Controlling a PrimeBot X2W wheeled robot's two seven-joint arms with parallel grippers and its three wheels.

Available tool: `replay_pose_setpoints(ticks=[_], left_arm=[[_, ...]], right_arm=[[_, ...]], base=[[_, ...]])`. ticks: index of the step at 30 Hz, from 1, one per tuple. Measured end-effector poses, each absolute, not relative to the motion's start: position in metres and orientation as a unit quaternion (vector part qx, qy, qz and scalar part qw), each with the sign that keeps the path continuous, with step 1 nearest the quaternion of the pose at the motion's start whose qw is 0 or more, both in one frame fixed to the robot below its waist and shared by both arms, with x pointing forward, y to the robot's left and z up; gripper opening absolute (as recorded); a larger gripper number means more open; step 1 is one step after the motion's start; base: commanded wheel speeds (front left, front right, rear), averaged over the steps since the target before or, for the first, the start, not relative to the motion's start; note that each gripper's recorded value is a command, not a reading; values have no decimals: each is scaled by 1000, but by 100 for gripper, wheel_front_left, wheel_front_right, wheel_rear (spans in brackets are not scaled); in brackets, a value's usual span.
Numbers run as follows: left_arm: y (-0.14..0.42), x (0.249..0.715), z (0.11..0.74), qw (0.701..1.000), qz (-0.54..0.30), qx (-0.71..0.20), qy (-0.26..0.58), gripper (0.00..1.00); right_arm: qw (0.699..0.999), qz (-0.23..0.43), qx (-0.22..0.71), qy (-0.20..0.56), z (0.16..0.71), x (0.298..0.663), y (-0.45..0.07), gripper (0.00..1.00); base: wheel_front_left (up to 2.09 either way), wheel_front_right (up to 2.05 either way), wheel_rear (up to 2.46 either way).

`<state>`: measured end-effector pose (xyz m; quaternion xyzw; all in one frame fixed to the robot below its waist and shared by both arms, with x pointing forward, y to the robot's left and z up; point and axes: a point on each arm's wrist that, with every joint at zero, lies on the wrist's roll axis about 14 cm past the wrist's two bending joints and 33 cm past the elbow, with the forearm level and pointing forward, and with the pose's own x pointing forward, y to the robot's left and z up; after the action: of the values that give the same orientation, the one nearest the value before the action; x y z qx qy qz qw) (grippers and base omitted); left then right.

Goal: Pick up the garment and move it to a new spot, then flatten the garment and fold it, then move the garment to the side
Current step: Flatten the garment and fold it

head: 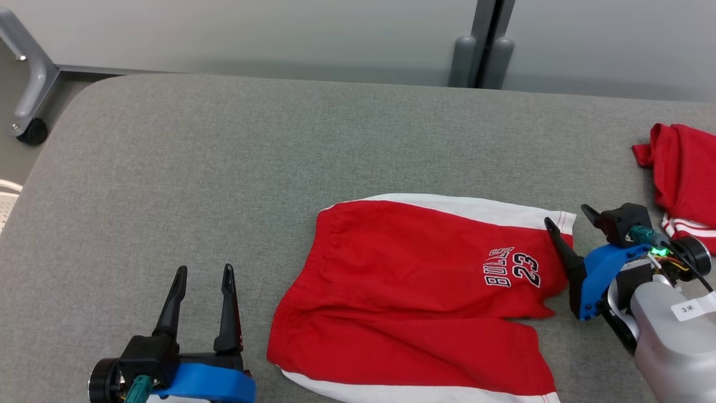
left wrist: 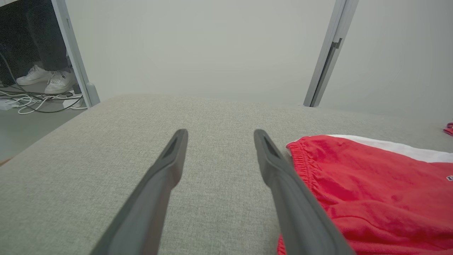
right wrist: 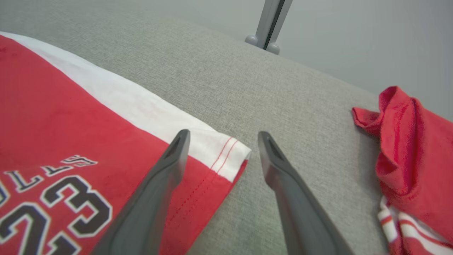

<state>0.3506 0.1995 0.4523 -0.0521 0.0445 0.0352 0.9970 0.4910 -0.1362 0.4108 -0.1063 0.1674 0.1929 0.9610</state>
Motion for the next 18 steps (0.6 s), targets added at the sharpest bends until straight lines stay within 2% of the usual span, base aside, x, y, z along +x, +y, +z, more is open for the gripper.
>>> replay_pose_setpoints(ticks=[11,12,13,18], left_arm=[[203,359,445,996,44,-51,56,100],[203,359,445,996,44,-51,56,100],[203,359,445,996,44,-51,56,100],[205,359,447,996,49,-52,54,100]], right_arm=[[939,180,-106,272,361,496,-139,100],[939,180,-104,275,360,496,-138,90],[938,181,-99,278,359,496,-136,0],[943,193,-98,252,372,508,-126,0]], base=[[0,0,0],[0,0,0],[0,0,0],[0,0,0]])
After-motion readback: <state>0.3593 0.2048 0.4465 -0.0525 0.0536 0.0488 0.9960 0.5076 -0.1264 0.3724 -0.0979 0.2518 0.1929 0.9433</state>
